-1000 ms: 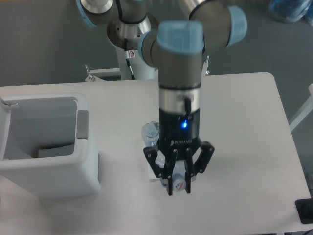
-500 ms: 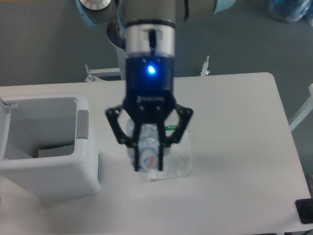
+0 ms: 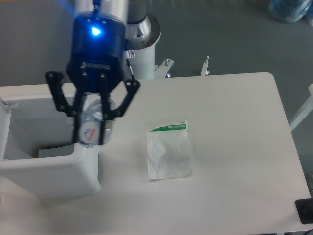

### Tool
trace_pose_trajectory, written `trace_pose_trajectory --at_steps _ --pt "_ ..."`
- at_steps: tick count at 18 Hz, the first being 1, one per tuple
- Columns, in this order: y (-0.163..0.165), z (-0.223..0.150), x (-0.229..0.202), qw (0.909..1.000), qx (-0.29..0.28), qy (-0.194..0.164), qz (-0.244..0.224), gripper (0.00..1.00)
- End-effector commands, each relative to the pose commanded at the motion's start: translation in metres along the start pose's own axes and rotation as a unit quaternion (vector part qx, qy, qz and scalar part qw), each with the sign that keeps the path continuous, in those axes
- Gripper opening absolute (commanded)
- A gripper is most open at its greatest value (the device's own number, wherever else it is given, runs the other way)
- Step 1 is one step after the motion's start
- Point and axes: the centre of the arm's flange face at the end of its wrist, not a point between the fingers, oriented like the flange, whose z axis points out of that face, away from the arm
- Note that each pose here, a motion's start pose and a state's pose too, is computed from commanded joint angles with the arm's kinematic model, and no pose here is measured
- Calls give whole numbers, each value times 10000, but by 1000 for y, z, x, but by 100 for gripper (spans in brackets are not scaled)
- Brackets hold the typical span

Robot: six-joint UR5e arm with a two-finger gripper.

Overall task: Place the trash in the trash can
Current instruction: 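Lower the bottle into the bin and open the gripper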

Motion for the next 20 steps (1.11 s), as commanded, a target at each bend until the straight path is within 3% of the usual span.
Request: trace_pose_trajectory --at_steps 2,9,16,17,18,20 --pt "11 12 30 9996 -134 226 82 32" --pt "38 44 72 9971 -462 568 196 33" --pt "66 79 83 9942 -802 697 171 38" --pt "69 79 85 9938 -833 711 178 41" --pt "72 80 87 9935 -857 724 181 51" --pt "71 78 87 9936 -841 719 216 81"
